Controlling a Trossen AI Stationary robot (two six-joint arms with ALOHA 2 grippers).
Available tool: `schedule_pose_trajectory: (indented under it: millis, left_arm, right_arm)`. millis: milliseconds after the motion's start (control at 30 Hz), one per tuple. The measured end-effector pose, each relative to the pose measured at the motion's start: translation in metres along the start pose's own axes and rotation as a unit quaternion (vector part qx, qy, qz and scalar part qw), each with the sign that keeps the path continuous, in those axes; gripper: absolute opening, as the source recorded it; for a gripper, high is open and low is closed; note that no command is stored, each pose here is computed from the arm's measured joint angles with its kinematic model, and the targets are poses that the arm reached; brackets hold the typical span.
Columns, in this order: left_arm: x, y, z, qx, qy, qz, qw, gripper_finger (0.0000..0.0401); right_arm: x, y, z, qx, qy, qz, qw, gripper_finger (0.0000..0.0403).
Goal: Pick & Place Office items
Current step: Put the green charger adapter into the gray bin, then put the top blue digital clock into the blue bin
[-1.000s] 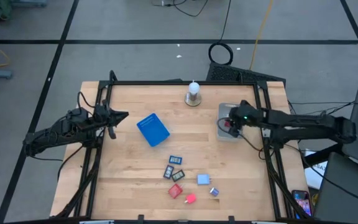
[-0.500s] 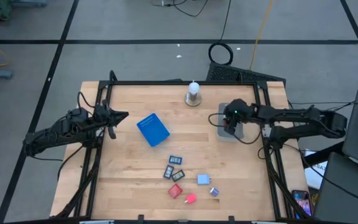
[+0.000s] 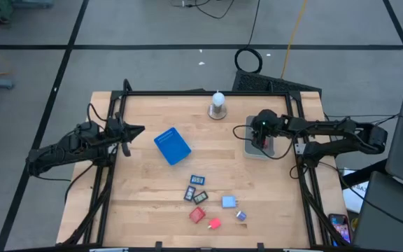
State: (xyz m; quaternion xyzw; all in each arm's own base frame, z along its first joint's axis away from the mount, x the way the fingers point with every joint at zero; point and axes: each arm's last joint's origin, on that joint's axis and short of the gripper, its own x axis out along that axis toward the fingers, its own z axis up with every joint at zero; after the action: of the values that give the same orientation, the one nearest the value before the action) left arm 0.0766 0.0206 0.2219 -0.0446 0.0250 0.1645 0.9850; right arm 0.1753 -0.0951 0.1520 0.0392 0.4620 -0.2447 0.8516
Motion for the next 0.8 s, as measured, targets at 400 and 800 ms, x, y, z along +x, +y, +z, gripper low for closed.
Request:
schedule_pose_trajectory:
  millis: [400,800]
  left_arm:
    - [0.0,0.0,0.0,-0.002,0.0,0.0,1.0,0.0026]
    - [0.0,0.0,0.0,-0.001,0.0,0.002,1.0,0.0026]
  right_arm:
    - [-0.065,0.007,0.018,-0.005,-0.208,0.124,0.97,0.0199]
    - [-0.126,0.013,-0.022,-0.019,-0.467,0.203,0.861,0.0065]
